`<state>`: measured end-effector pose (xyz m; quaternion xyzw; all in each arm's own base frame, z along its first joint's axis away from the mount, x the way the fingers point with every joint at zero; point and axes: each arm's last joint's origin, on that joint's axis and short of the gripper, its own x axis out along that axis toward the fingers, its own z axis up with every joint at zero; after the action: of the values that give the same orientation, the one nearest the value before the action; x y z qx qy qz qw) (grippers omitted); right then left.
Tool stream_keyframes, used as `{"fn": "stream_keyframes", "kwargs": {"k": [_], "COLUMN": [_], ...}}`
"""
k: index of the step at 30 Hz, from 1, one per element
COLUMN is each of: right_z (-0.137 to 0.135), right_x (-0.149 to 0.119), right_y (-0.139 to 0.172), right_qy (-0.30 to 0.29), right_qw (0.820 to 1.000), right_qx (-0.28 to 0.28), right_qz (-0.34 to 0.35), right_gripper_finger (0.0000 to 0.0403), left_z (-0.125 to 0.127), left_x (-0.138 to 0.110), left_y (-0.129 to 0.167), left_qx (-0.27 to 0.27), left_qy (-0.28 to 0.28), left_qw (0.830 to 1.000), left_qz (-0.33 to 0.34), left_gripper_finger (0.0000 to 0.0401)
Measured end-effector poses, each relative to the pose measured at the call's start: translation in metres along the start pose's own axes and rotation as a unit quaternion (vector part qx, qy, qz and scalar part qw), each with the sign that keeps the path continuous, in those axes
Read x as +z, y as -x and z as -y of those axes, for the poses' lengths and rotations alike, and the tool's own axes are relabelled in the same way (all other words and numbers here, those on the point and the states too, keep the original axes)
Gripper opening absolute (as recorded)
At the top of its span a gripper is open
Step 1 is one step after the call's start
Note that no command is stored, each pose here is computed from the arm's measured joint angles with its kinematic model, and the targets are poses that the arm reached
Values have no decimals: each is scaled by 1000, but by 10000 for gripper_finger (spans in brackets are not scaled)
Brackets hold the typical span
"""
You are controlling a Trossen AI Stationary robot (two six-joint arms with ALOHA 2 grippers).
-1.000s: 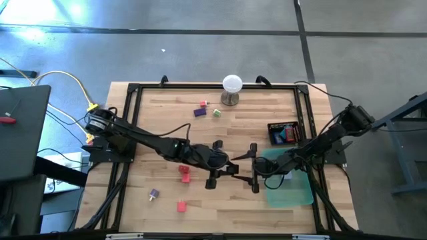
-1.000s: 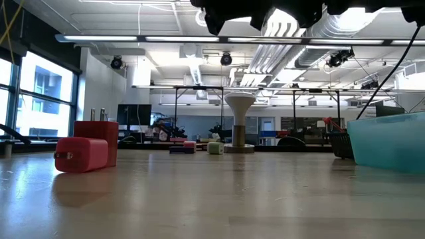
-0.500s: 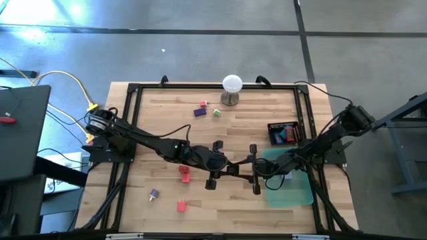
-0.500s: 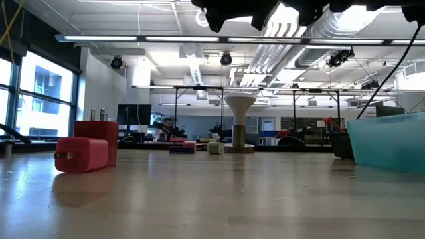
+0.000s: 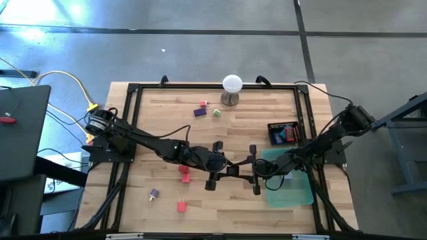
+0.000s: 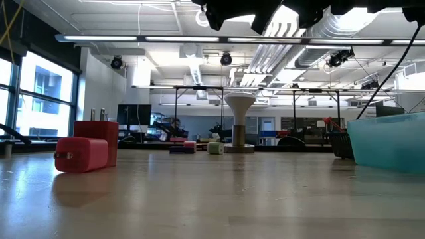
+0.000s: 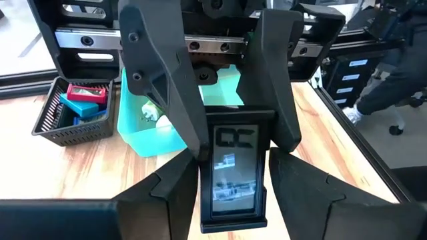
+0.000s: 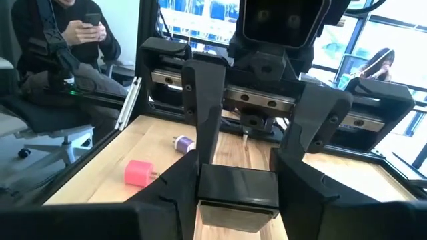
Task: Pick & Place Office items
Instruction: Put the black digital clock into the black basket
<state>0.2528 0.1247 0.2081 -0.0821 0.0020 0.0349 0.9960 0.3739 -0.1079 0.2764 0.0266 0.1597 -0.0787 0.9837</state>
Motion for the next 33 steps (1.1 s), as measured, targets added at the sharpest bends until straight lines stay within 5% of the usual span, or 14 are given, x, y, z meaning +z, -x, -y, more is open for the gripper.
{"fn": "stream_keyframes", "kwargs": {"k": [11,20,33], "right_z": [0,0,-1], "right_x": [-2,-3,-8], "right_y": [0,0,1], "right_qy": [4,5,14], "right_qw": [1000,1000,999], "right_qx": [-1,0,-1], "right_qz": [-12,-15,-40], "right_gripper_finger": [146,146,146], "left_z": [-4,-4,0], "left_x": [-1,-1,-1], "left_y": [-1,-1,0], "left_qx": [1,3,-16], "left_qy": [15,-31,-20], "left_qw": [1000,999,1000], "left_qz": [-4,-6,-7], "left_gripper_finger": [181,190,348]}}
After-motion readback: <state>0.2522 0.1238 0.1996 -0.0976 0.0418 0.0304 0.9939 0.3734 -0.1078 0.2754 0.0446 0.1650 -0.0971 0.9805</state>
